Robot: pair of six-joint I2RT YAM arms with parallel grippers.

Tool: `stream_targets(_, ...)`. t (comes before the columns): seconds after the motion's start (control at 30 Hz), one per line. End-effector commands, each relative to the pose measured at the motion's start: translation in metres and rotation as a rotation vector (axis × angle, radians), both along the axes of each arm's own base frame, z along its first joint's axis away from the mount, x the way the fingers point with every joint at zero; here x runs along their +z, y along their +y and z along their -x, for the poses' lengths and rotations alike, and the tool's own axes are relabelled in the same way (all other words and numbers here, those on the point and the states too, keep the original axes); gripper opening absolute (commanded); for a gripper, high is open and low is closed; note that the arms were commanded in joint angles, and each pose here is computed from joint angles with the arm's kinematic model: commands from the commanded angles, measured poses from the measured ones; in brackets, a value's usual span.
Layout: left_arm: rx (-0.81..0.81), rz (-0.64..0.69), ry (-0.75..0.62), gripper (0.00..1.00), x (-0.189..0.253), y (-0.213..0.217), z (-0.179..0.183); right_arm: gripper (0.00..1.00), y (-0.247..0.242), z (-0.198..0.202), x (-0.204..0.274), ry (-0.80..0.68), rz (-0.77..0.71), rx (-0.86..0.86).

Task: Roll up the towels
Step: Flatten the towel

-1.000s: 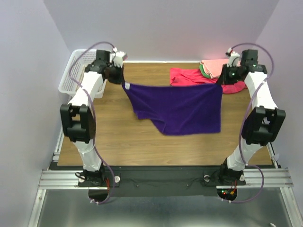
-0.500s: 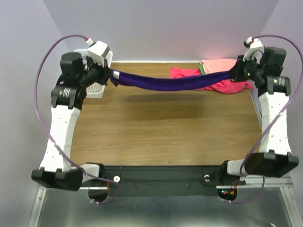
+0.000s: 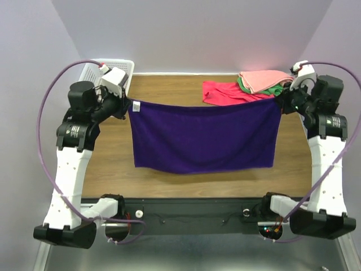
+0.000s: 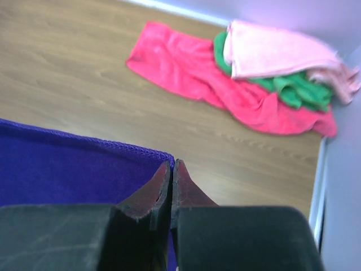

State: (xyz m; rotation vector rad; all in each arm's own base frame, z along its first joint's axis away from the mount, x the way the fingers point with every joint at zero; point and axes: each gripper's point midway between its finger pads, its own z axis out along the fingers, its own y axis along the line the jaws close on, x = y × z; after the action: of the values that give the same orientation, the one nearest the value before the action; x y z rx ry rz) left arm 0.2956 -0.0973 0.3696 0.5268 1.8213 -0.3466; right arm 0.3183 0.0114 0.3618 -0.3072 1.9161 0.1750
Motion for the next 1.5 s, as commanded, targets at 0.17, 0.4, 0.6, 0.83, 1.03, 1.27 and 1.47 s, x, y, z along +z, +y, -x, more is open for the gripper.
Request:
stream_targets(0.17,0.041,-0.030,0.210,0.00,-0.112,0.001,-0.056,0.01,-0.017,-0.049,-0.127,0.251,-0.011,-0.021)
stream_targets(0.4,0.098,-0.045,0.333,0.00,-0.189,0.000,-0.123,0.01,-0.023,-0.093,-0.201,0.366,-0.077,-0.049)
stream_targets(0.6,0.111,-0.044,0.376,0.00,-0.218,-0.006,-0.181,0.01,-0.033,-0.144,-0.233,0.396,-0.112,-0.092)
stream_targets(0.83,0.138,-0.071,0.412,0.06,-0.242,-0.003,-0.210,0.31,-0.041,-0.165,-0.269,0.464,-0.107,-0.121)
stream_targets(1.03,0.177,-0.098,0.454,0.53,-0.249,0.003,-0.221,0.77,-0.042,-0.167,-0.270,0.470,-0.118,-0.136)
stream_targets(1.27,0.106,-0.089,0.456,0.63,-0.212,0.011,-0.188,0.76,-0.039,-0.123,-0.232,0.487,-0.023,-0.060)
stream_targets(1.47,-0.136,-0.216,0.487,0.57,-0.200,0.021,-0.095,0.67,-0.022,-0.026,-0.226,0.595,0.129,0.182)
